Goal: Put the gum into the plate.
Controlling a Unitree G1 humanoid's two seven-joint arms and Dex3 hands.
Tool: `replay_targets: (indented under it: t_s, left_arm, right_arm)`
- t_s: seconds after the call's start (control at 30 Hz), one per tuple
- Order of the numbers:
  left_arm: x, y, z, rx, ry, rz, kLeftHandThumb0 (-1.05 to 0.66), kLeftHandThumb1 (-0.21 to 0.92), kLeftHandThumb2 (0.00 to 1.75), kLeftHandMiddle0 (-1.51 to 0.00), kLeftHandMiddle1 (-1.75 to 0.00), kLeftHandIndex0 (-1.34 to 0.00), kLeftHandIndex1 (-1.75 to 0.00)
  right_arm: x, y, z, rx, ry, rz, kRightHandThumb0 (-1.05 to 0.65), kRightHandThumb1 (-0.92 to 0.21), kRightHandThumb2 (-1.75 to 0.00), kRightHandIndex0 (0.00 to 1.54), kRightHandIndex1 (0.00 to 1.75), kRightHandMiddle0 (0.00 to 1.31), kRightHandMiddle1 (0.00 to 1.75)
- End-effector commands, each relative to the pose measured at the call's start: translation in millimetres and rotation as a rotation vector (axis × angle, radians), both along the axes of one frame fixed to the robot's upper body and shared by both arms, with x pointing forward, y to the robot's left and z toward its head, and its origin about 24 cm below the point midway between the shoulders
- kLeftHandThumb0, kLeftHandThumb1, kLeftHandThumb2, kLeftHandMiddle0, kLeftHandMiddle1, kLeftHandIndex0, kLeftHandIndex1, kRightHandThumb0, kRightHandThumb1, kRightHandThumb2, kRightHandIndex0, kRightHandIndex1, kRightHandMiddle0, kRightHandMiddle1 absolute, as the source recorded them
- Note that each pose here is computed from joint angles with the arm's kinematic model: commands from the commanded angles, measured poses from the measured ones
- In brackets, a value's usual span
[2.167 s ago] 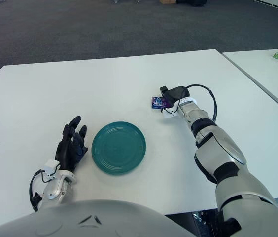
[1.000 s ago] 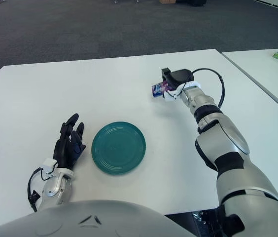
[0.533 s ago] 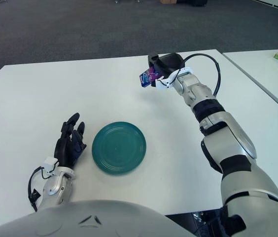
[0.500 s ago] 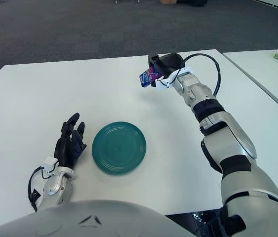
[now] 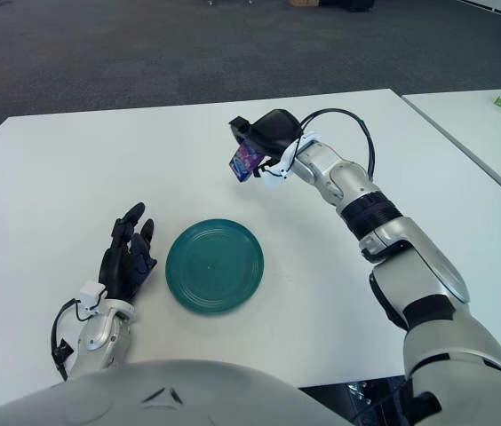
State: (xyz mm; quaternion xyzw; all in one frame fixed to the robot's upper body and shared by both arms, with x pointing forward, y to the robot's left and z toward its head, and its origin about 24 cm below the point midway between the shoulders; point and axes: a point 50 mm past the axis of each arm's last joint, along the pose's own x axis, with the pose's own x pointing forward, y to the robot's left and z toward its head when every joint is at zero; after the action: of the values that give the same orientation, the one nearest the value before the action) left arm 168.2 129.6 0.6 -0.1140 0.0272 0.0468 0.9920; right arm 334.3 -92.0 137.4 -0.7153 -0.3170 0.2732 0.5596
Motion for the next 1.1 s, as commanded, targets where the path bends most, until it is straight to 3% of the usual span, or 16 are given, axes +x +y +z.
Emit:
replay_targets:
  t_s: [0.0, 0.27, 0.8, 1.07]
  left_arm:
    - [-6.0, -3.1, -10.2, 0.000, 0.064, -0.009, -0.92, 0.92, 0.93, -0.31, 0.00, -0.01, -0.68]
    - [-7.2, -3.5, -10.7, 0.008, 0.066, 0.003, -0.94, 0.92, 0.95, -0.34, -0.01, -0.02, -0.69]
    - [-4.3, -5.3, -14.2, -0.056, 0.069, 0.032, -0.93, 0.92, 0.91, -0.35, -0.01, -0.02, -0.68]
    - [-2.9, -6.3, -14.1, -0.085, 0.083, 0.051, -0.93, 0.92, 0.91, -0.23, 0.00, -0.03, -0.69]
  right_arm:
    - [-22.8, 13.2, 7.1, -0.010, -0.003, 0.091, -0.44, -0.44, -1.16, 0.93, 1.75, 0.52, 1.75]
    - [-52.8, 21.7, 10.1, 0.020, 0.003, 0.151, -0.43, -0.47, -1.13, 0.97, 1.75, 0.50, 1.75]
    - [-84.1, 27.7, 11.5, 0.076, 0.001, 0.263, -0.45, -0.43, -1.17, 1.04, 1.75, 0.52, 1.75]
    - [-96.4, 29.3, 10.9, 0.074, 0.032, 0.312, -0.45, -0.41, -1.19, 1.08, 1.75, 0.54, 1.75]
